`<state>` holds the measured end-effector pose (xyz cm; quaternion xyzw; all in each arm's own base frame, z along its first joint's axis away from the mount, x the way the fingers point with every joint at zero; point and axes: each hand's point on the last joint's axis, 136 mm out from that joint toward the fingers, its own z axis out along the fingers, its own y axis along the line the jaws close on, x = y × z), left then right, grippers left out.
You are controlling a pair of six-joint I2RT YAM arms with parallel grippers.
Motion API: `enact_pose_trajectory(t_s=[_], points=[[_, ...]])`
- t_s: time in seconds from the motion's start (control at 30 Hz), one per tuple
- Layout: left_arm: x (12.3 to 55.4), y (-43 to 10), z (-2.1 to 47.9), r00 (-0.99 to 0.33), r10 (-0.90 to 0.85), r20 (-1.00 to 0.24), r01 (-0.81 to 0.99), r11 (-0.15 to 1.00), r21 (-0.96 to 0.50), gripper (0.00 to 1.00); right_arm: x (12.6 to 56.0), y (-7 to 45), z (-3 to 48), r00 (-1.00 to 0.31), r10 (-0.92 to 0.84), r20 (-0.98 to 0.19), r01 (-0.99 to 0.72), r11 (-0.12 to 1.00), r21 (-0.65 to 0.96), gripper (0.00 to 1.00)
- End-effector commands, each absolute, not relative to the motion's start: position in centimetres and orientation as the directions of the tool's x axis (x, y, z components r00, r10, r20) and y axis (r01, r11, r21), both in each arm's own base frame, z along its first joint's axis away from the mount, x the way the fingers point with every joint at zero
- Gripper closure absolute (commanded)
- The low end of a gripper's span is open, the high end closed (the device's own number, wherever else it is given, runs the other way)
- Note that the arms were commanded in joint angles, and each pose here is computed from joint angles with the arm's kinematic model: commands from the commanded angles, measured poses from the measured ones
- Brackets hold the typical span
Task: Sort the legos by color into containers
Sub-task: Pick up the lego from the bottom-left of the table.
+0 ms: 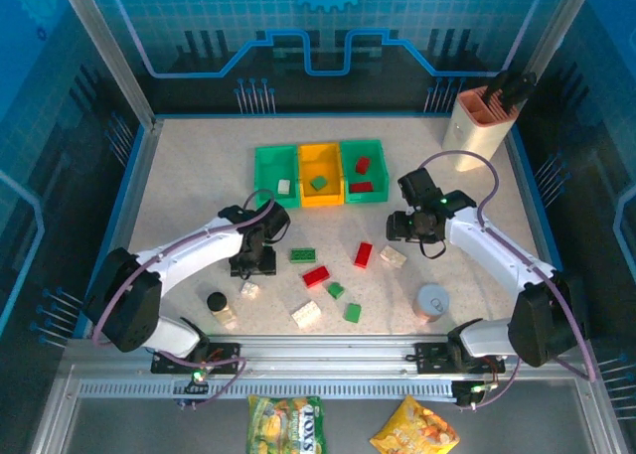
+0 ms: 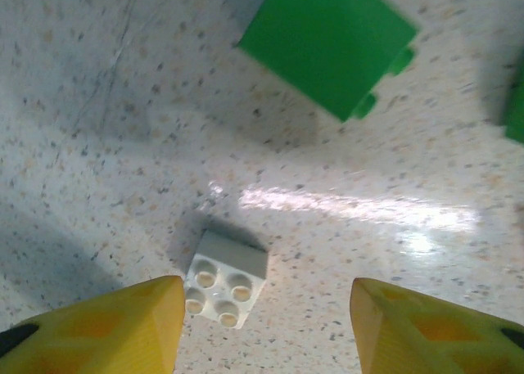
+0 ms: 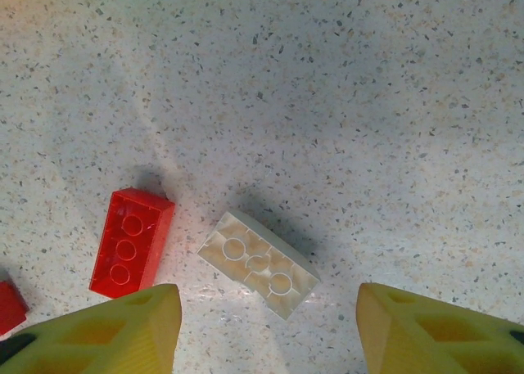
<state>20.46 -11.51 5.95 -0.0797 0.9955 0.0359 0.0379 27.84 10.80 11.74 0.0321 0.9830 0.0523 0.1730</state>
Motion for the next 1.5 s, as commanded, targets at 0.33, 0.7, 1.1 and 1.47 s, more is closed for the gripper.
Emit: enact_pose_trajectory(t_s=[0.33,0.7,1.1,1.47], points=[[17.8,-9.9,2.8,-0.955,-0.295,-0.015,-0.295,0.955,0.024,0.39,28.8,11.4,12.5,-0.938,0.068,-0.340,0.027,0.992,0.125,0.41],[17.4,-11.1,2.0,-0.963,-0.265,0.036,-0.266,0.963,-0.031,0.46,28.8,11.5,12.4,-0.939,0.063,-0.337,0.023,0.992,0.122,0.41],[17.0,-11.0,1.8,-0.962,-0.267,0.047,-0.269,0.963,-0.026,0.51,28.8,11.7,12.1,-0.942,0.058,-0.331,0.018,0.992,0.122,0.41],[17.0,-11.0,1.8,-0.963,-0.265,0.048,-0.267,0.964,-0.023,0.61,28.7,11.7,12.1,-0.941,0.058,-0.333,0.018,0.992,0.122,0.41]])
